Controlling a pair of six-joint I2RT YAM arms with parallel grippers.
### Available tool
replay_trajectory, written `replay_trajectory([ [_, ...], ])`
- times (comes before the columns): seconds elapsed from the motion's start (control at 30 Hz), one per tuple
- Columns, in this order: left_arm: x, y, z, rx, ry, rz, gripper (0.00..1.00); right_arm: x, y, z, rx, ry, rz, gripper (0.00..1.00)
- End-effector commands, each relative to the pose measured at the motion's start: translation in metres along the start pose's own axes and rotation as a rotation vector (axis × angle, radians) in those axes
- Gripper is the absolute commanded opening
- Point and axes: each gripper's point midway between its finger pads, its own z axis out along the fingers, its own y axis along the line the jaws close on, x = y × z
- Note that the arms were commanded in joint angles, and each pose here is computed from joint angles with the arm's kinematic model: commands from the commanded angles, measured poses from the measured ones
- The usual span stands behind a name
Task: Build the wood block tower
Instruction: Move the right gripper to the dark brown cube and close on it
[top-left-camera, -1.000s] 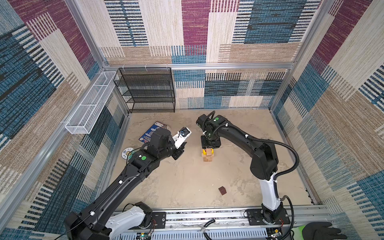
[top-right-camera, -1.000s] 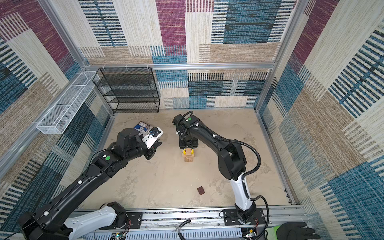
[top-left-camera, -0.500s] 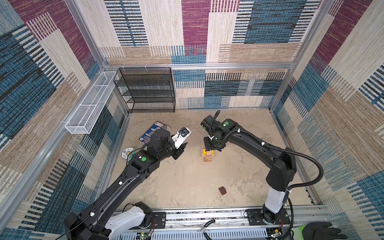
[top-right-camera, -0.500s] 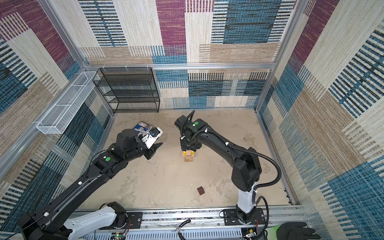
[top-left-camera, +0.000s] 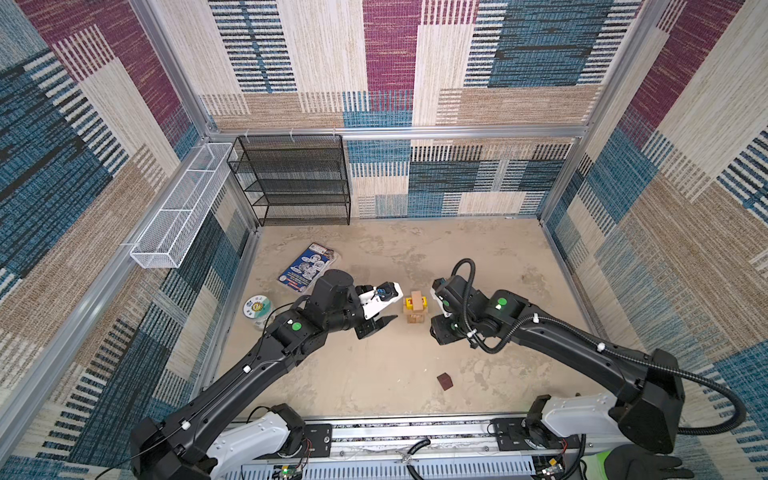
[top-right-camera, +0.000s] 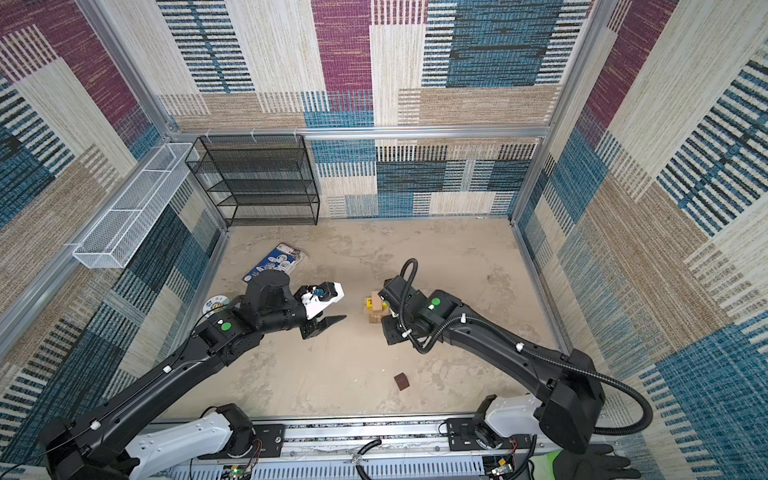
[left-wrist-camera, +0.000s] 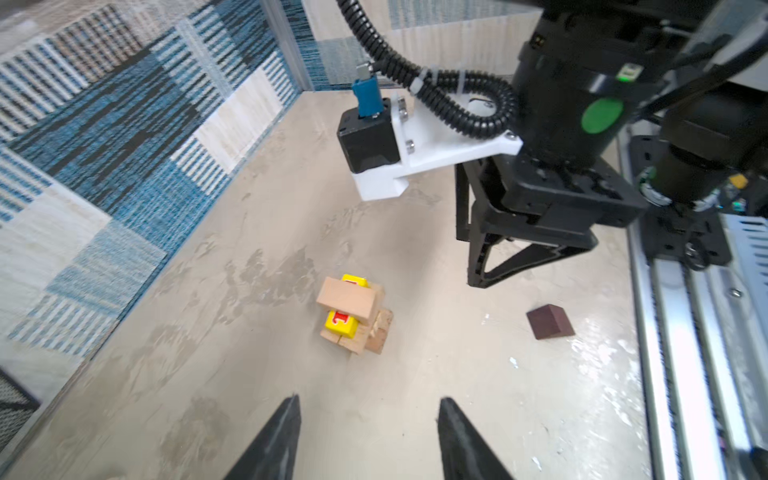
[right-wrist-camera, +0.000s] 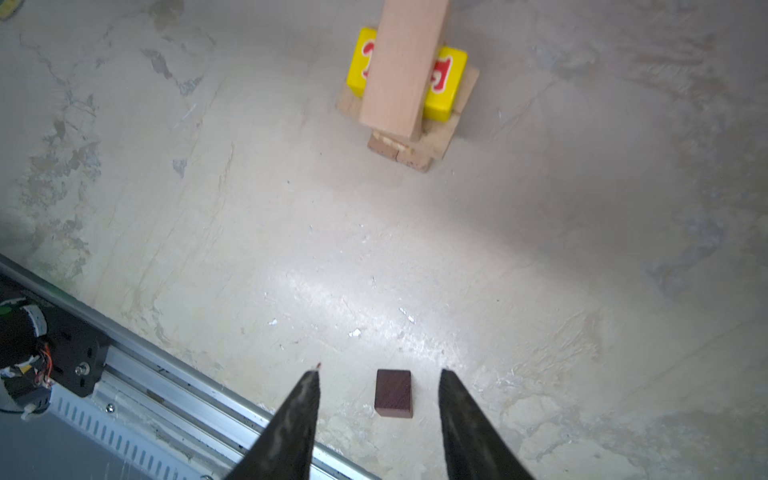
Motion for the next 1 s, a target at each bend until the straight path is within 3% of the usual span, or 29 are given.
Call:
replay_trajectory([
  [0.0, 0.000, -0.025, 0.004, 0.099, -0.014, 0.094, 0.61, 0.019, 0.002, 0.002, -0.057, 0.011, 0.055, 0.50],
  [0.17, 0.008, -0.055, 0.010, 0.199, -0.008, 0.163, 0.72, 0.050, 0.010, 0.003, -0.130, 0.035, 0.097, 0.50],
  [0.3, 0.013, -0.073, 0.014, 0.263, 0.003, 0.189, 0.78, 0.077, 0.009, 0.011, -0.125, 0.071, 0.086, 0.57],
  [0.53, 0.019, -0.071, 0.020, 0.234, 0.049, 0.221, 0.78, 0.110, 0.000, 0.030, -0.045, 0.128, 0.041, 0.57],
  [0.97, 0.024, -0.068, 0.026, 0.206, 0.088, 0.235, 0.78, 0.115, 0.002, 0.051, -0.015, 0.148, 0.016, 0.56],
])
